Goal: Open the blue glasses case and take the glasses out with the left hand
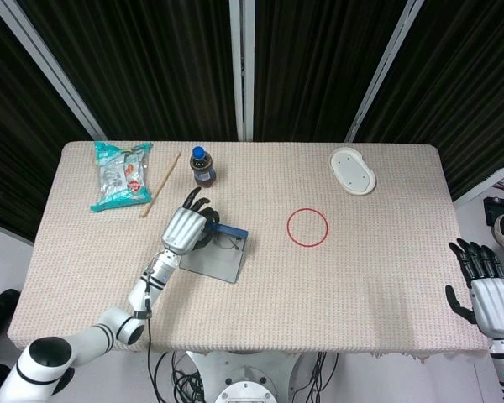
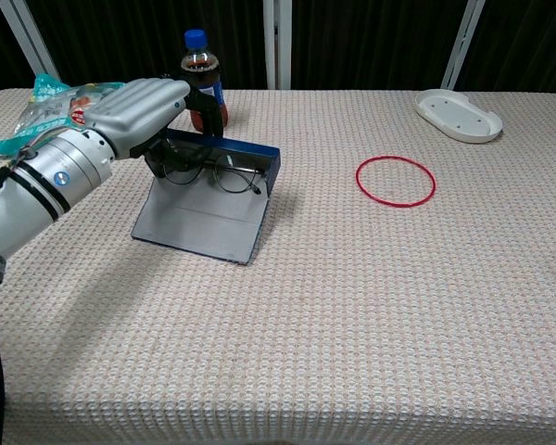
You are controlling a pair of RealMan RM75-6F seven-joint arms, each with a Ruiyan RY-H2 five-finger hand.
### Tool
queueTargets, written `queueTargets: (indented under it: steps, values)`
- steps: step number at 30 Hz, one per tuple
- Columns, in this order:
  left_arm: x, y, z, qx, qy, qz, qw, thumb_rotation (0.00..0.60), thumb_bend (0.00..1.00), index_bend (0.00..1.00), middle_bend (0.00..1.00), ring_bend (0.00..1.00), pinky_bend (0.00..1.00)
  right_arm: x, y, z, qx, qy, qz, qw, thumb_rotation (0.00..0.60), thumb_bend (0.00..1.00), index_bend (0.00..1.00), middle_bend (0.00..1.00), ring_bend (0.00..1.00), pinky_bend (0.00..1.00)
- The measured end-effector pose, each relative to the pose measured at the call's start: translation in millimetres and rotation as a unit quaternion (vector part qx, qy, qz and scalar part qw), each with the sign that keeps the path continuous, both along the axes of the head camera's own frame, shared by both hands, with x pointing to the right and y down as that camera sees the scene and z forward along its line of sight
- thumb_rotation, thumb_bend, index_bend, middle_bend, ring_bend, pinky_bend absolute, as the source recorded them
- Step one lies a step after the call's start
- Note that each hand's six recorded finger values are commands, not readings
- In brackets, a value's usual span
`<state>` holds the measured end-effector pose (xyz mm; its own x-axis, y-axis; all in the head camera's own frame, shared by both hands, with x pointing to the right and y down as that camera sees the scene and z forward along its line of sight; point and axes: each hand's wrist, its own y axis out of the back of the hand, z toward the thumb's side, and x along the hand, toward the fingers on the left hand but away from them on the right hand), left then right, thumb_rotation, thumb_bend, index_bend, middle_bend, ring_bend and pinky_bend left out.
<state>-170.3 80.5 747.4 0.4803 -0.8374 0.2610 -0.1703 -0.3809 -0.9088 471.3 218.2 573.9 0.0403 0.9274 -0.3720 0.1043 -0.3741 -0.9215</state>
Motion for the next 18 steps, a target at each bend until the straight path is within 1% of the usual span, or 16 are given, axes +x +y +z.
queueTargets:
  steps: [3, 6, 9, 12, 15, 17, 18]
  values:
    - [0.3, -1.4, -0.5, 0.023, 0.0, 0.005, 0.9997, 0.6, 0.53, 0.53, 0.43, 0.2, 0.0, 0.9, 0.5, -0.4, 0.0, 0.0, 0.001, 1.0, 0.6, 0.41, 0.0, 0.06, 0.0, 0.0]
    - [0.9, -3.4, -5.0, 0.052, 0.002, 0.011, 0.9986, 0.6, 0.53, 0.52, 0.42, 0.18, 0.0, 1.5, 0.5, -0.6, 0.001, 0.001, 0.002, 1.0, 0.6, 0.41, 0.0, 0.06, 0.0, 0.0]
    - [2.9, -3.8, -3.5, 0.061, 0.003, 0.015, 0.998, 0.6, 0.53, 0.52, 0.42, 0.18, 0.0, 1.4, 0.3, -0.8, 0.001, 0.001, 0.002, 1.0, 0.6, 0.41, 0.0, 0.06, 0.0, 0.0]
    - [4.8, -3.9, 3.3, 0.051, -0.005, 0.019, 0.9985, 0.6, 0.53, 0.51, 0.42, 0.18, 0.0, 1.6, 0.4, -0.4, 0.0, 0.001, 0.002, 1.0, 0.6, 0.41, 0.0, 0.06, 0.0, 0.0]
    - [5.4, -5.7, 12.3, 0.028, -0.018, 0.018, 0.9993, 0.6, 0.53, 0.49, 0.42, 0.18, 0.0, 1.6, 0.8, 0.3, -0.001, 0.001, 0.003, 1.0, 0.6, 0.41, 0.0, 0.06, 0.0, 0.0]
    - [5.1, -8.4, 18.6, 0.009, -0.028, 0.013, 0.9995, 0.6, 0.52, 0.43, 0.4, 0.18, 0.0, 1.3, 0.9, 0.3, -0.001, 0.0, 0.002, 1.0, 0.6, 0.41, 0.0, 0.06, 0.0, 0.0]
    - [5.0, -9.8, 21.1, 0.001, -0.032, 0.01, 0.9994, 0.6, 0.51, 0.38, 0.37, 0.16, 0.0, 1.3, 1.1, 0.1, -0.001, 0.0, 0.002, 1.0, 0.6, 0.41, 0.0, 0.06, 0.0, 0.0]
